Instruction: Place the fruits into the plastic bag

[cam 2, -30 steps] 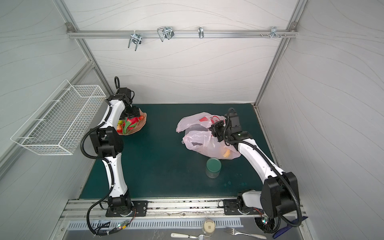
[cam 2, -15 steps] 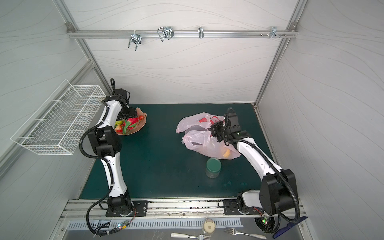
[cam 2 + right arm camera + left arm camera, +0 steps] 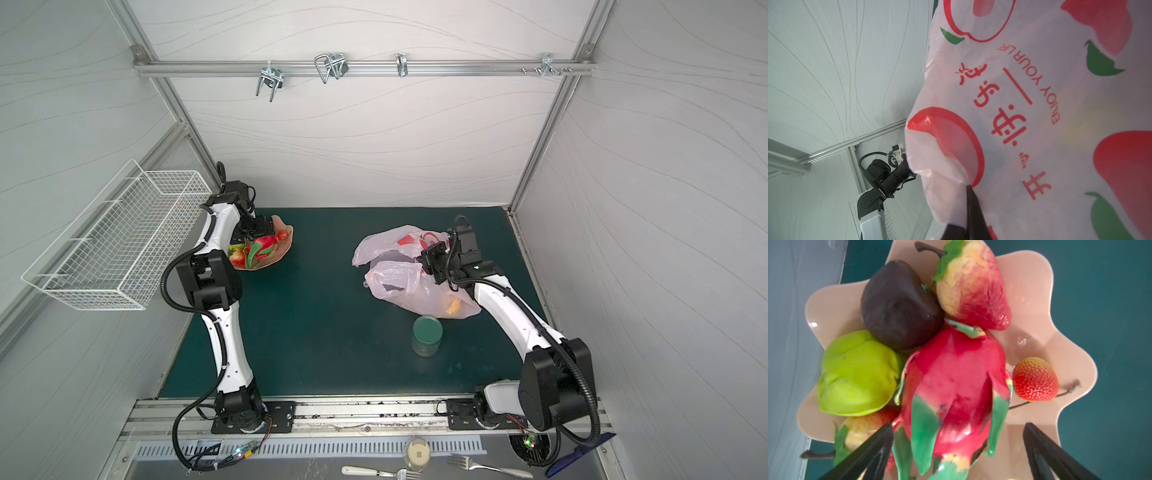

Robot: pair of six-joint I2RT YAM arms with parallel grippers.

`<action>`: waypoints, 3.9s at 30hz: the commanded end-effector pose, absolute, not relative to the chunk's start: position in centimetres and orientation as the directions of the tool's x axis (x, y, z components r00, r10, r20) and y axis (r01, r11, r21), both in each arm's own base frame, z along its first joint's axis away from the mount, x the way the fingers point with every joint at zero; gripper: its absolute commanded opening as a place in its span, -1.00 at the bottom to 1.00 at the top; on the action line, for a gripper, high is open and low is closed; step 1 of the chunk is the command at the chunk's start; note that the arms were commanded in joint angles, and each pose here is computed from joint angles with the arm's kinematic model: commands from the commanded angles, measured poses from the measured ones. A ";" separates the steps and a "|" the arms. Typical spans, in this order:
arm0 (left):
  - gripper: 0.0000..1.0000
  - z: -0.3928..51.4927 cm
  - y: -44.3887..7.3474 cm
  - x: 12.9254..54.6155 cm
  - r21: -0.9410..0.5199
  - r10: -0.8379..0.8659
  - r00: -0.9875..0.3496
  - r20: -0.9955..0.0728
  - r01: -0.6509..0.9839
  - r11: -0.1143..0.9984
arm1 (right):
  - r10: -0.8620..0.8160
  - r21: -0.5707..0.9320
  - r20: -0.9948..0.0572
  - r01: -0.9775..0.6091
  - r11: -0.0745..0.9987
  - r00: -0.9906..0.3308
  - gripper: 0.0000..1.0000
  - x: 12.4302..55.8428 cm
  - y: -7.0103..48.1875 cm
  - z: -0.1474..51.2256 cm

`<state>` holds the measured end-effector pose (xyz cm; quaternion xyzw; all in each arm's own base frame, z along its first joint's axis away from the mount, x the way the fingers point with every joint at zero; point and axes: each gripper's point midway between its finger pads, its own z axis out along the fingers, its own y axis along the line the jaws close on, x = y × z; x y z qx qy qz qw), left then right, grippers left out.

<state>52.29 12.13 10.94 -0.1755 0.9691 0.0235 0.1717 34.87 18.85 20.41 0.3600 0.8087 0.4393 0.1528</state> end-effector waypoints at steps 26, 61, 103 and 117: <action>0.85 8.5 14.8 53.5 0.032 -0.356 -0.870 -0.341 -0.389 0.921 | 0.707 0.803 0.079 0.465 0.372 -0.703 -1.00 35.7 19.5 19.5; 0.91 16.0 12.4 54.6 0.180 -0.213 -0.835 -0.507 -0.345 0.921 | 0.707 0.818 0.069 0.446 0.364 -0.704 -1.00 35.6 19.2 20.6; 0.93 6.2 13.4 54.9 0.125 -0.247 -0.902 -0.353 -0.308 0.943 | 0.703 0.808 0.066 0.452 0.379 -0.708 -1.00 36.9 19.8 20.1; 0.94 5.6 12.5 54.2 0.054 -0.270 -0.908 -0.320 -0.302 0.952 | 0.701 0.811 0.065 0.447 0.378 -0.710 -1.00 37.1 19.9 20.0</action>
